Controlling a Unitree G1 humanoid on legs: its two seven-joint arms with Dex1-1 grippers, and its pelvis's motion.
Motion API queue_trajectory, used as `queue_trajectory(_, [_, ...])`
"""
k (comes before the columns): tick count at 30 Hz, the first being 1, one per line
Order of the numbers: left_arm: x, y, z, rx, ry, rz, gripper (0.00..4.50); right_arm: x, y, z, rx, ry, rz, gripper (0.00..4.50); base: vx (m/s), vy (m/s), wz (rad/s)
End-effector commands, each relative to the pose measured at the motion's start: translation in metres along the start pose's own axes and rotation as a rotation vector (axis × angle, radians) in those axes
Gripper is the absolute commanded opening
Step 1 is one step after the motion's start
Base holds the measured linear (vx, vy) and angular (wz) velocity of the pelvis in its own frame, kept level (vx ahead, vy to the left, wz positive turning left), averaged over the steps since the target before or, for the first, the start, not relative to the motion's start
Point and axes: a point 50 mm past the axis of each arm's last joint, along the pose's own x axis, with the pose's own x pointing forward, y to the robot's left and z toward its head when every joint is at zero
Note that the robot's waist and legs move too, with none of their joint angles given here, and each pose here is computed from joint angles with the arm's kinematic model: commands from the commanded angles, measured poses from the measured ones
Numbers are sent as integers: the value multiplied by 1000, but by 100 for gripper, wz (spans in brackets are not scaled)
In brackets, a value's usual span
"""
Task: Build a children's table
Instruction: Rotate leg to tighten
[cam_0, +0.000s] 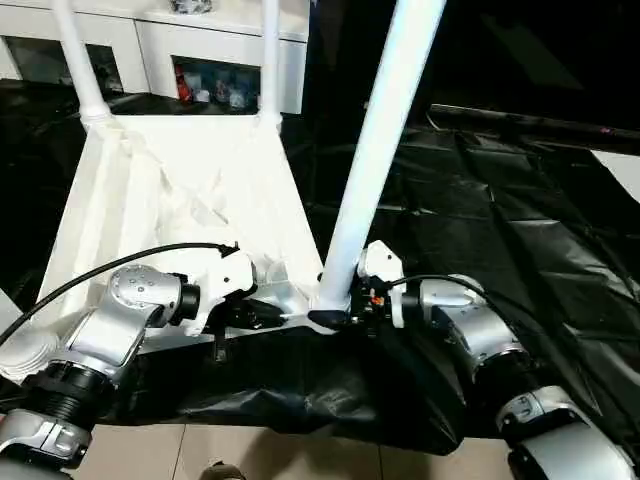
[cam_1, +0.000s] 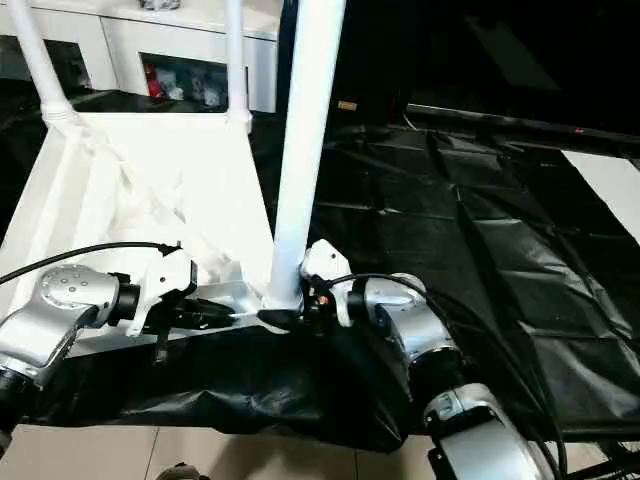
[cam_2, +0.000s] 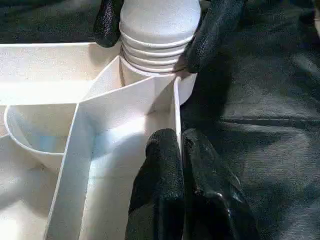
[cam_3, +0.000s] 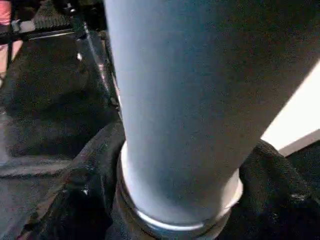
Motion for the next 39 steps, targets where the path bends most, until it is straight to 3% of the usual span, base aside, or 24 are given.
queue_trajectory(1, [11, -5, 10, 25, -44, -68, 0, -4, 0, 0, -16, 21, 28, 296, 0, 0, 0])
queue_trajectory(13, [24, -4, 19, 44, -77, -100, 0, -10, 2, -7, 15, 14, 17, 275, 0, 0, 0])
queue_trajectory(21, [42, 5, 32, 100, -87, -81, 0, -21, 0, -9, 16, 19, -22, 275, 0, 0, 0])
queue_trajectory(31, [36, 16, 28, 121, -59, 4, 0, -20, 1, -14, 39, 16, -65, 274, 0, 0, 0])
queue_trajectory(39, [25, 27, 18, 67, -49, 208, 0, 2, -16, -20, 204, -9, -418, 274, 0, 0, 0])
